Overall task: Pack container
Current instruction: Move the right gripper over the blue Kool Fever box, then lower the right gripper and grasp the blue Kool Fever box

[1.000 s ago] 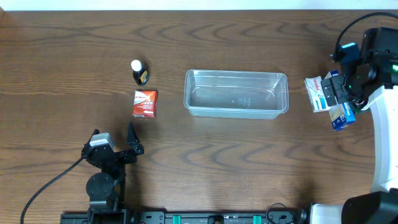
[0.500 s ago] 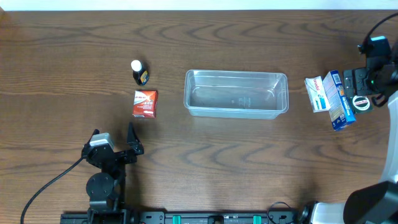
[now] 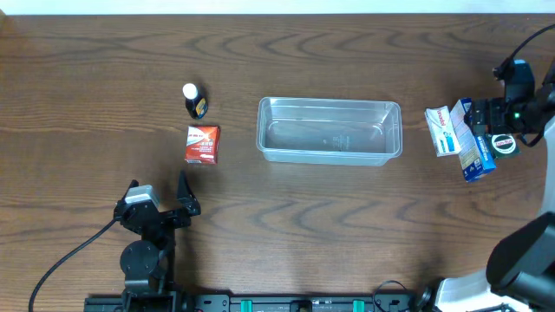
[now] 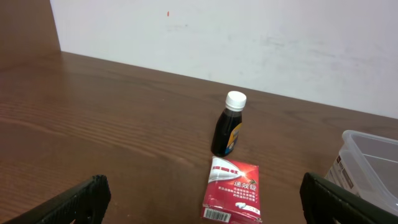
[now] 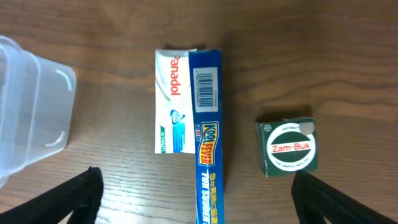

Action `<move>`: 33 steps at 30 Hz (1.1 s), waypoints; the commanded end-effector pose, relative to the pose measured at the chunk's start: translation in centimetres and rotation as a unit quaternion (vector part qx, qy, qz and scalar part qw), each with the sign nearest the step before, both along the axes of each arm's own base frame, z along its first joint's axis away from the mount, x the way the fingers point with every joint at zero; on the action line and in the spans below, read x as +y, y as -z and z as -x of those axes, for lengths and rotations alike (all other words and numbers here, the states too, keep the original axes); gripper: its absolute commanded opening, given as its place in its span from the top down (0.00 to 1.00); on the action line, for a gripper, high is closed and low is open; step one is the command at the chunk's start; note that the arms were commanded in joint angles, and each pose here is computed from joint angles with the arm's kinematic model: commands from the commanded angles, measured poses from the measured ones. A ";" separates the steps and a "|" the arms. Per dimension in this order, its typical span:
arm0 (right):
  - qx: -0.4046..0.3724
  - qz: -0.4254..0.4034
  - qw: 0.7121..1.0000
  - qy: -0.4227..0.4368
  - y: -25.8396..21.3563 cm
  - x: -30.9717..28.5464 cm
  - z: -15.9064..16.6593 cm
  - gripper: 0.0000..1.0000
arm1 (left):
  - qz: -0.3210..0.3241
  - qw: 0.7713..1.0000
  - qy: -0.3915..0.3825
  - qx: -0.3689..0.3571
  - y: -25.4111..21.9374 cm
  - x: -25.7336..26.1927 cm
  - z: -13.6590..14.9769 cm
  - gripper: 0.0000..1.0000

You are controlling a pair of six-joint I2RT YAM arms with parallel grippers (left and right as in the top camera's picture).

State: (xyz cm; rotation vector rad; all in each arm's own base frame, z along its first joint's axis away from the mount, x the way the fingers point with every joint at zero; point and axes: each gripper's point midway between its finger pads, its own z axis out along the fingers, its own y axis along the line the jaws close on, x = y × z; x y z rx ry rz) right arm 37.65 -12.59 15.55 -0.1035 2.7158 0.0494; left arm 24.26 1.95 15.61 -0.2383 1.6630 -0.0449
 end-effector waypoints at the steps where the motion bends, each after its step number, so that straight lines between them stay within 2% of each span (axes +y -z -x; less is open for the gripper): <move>1: 0.020 -0.014 1.000 0.001 1.6 0.0 0.1 0.11 | 0.004 1.000 -0.008 0.020 1.8 0.3 0.0 0.02; 16: 0.083 -0.015 0.996 0.024 5.9 -0.9 0.5 0.12 | 0.004 1.000 -0.008 0.020 1.8 0.3 0.0 0.02; 27: 0.087 -0.017 0.996 0.023 6.0 -0.7 0.6 0.32 | 0.003 1.000 -0.008 0.020 1.8 0.3 0.0 0.02; 33: 0.091 -0.014 0.996 0.008 6.5 0.3 0.5 0.29 | 0.004 1.000 -0.008 0.020 1.8 0.3 0.0 0.02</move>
